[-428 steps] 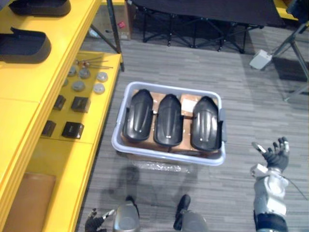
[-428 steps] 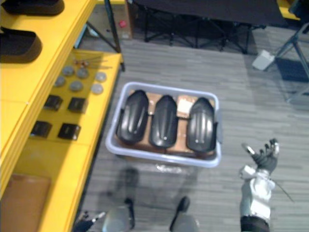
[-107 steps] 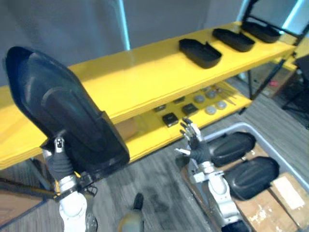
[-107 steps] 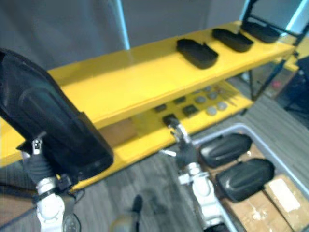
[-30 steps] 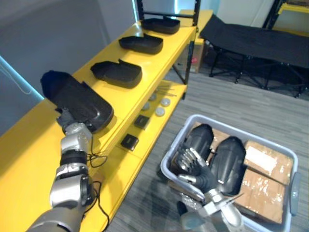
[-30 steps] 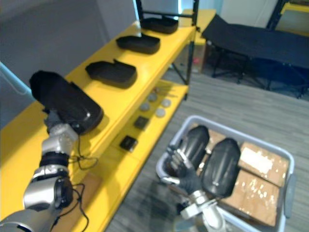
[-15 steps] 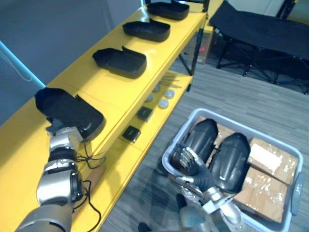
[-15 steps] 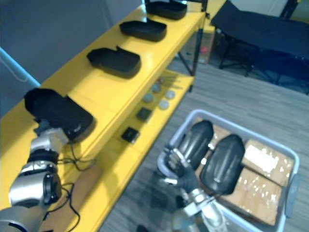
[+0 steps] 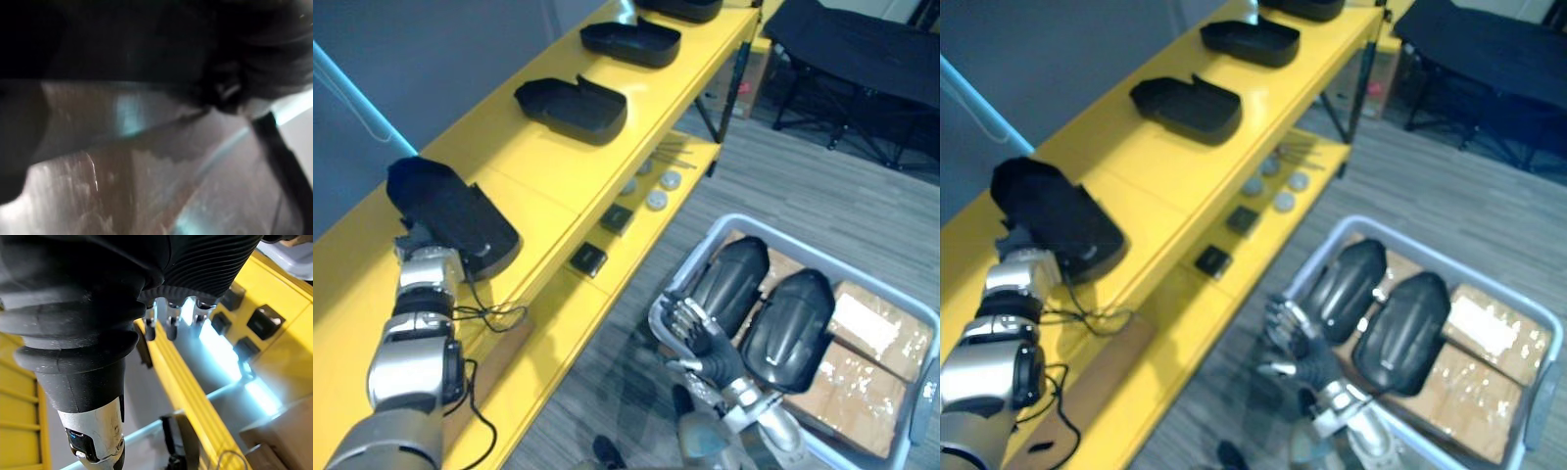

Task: Walk over and take plastic housings, then place them on the shelf

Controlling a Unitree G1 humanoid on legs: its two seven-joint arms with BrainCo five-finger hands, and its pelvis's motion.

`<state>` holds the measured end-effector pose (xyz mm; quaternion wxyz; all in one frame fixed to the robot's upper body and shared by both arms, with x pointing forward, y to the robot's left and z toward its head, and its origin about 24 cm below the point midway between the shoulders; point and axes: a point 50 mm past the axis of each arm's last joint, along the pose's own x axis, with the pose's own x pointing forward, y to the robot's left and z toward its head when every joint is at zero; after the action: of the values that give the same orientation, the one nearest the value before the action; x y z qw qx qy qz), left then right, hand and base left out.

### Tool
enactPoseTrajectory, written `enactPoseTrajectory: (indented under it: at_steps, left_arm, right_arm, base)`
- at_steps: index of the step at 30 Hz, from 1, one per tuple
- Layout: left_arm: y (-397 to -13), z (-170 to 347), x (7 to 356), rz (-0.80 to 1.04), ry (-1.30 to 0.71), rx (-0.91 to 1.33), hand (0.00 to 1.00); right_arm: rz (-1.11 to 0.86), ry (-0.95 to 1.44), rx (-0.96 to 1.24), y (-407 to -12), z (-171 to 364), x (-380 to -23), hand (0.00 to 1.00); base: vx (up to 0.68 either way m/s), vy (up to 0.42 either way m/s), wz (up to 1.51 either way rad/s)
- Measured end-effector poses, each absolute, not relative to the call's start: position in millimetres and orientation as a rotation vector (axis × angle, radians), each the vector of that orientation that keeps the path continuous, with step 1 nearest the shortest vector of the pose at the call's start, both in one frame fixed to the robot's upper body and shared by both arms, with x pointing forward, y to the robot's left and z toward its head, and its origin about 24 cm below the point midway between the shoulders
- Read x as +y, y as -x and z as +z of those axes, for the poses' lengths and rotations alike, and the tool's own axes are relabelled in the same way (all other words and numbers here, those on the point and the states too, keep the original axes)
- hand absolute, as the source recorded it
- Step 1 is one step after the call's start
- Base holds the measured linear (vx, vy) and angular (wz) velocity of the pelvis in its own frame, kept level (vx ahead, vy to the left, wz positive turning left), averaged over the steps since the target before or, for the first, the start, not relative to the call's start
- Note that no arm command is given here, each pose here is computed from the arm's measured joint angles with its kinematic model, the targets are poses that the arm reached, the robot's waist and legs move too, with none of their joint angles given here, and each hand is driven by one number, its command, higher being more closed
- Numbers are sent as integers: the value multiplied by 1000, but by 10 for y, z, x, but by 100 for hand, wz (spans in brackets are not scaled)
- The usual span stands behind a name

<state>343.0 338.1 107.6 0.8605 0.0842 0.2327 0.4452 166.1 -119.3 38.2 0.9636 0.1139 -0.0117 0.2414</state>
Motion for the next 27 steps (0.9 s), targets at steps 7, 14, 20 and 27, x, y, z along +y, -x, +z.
enactPoseTrajectory:
  at_steps: [7,14,20,27]
  left_arm:
    - [-3423,1003,3367,930,-86,503,0]
    - [-3445,1056,3373,964,11,418,0]
    - [-3453,1077,3363,1012,161,359,0]
    - [-3520,1049,3216,1025,383,233,0]
  right_arm:
    - [550,-216,-41,-1662,406,-1132,0]
    - [631,-197,-203,-1745,742,-1055,0]
    - [715,-168,-318,-1769,956,-1025,0]
    - [864,-105,-651,-1808,1431,-895,0]
  base:
    - [0,0,0]
    - [0,0,0]
    - [0,0,0]
    - [-12,7,16]
